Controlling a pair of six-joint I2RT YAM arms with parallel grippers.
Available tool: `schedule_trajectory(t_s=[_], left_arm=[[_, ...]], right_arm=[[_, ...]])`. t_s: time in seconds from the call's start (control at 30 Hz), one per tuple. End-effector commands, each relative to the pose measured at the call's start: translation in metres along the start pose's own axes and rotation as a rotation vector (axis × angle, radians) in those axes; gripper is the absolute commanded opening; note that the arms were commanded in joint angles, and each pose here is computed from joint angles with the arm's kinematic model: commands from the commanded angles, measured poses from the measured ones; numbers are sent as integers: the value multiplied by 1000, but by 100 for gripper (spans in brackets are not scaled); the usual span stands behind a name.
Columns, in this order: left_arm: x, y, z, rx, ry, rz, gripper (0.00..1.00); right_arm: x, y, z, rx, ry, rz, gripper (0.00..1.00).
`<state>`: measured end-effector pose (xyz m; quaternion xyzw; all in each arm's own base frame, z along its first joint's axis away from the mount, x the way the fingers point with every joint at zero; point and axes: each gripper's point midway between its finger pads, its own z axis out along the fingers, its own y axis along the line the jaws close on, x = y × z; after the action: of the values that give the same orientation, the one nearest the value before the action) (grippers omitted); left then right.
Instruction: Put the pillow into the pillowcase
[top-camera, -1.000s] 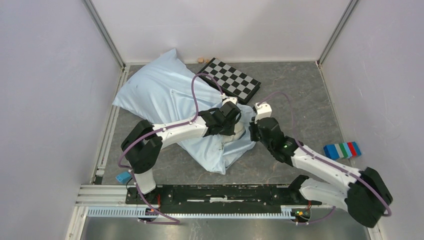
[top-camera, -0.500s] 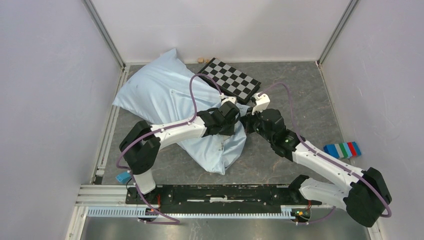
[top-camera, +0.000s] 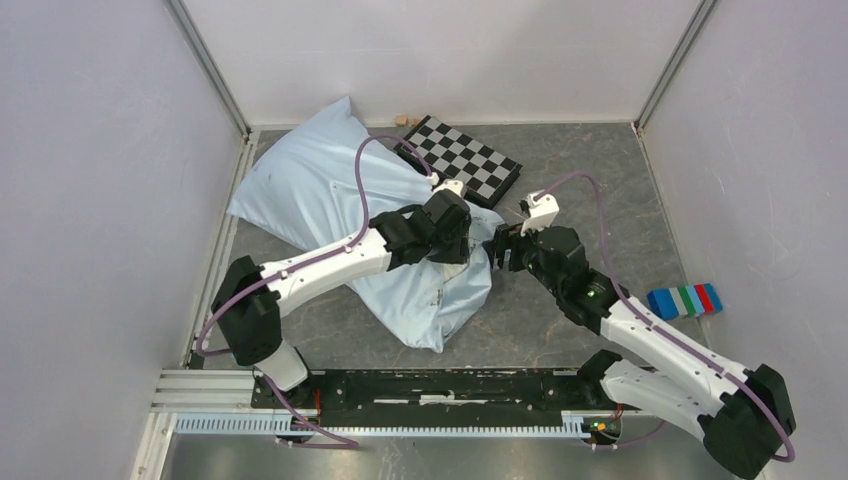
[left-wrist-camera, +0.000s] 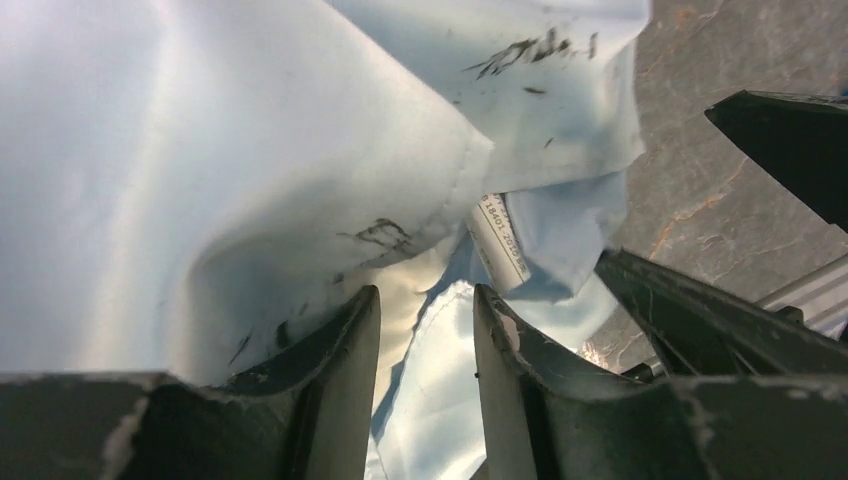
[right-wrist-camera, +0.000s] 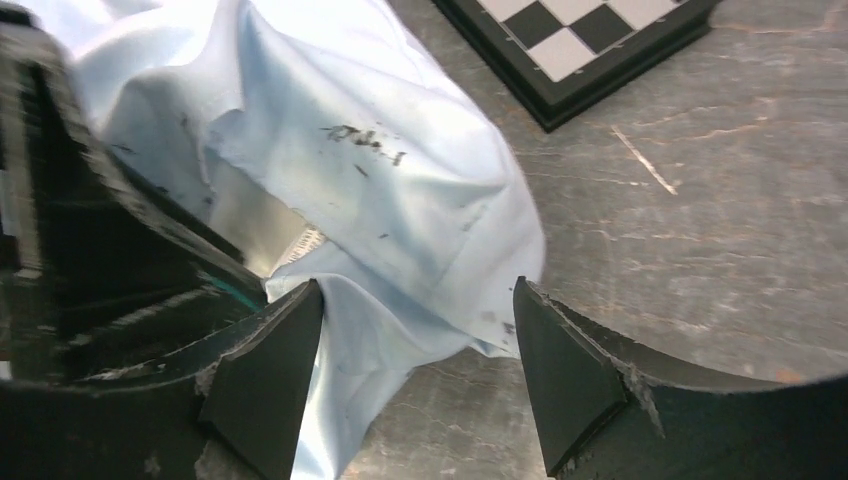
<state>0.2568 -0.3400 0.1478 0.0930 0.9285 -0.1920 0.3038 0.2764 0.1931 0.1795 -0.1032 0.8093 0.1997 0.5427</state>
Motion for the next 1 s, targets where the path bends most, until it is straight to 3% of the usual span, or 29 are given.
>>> schedule_trajectory(t_s=[0.0,0.27,0.47,0.53,0.63,0.8,0.87,0.97], left_arm=[[-32,-7,-35,6,-91,-18,50],[-36,-10,-61,20,-90,17,51],[12,14,-85,-57,1,71,61],[33,20,-94,-86,40,99,66],[65,21,-105,-101,100,150,73],[103,23,-98,-186,161,215,76],[100,34,-93,-258,133,206,72],[87,45,-95,-329,73,213,55]], right_arm=[[-8,-26,-12,125,-11,-73,78],[7,-18,1,53,25,-164,79],[-15,-16,25,73,0,-179,78],[-25,-19,30,99,-7,-174,68],[-51,-16,33,91,-50,-155,43],[-90,-5,31,70,-108,-145,18],[-100,-6,28,81,-131,-141,13],[-103,-22,27,128,-109,-133,6]])
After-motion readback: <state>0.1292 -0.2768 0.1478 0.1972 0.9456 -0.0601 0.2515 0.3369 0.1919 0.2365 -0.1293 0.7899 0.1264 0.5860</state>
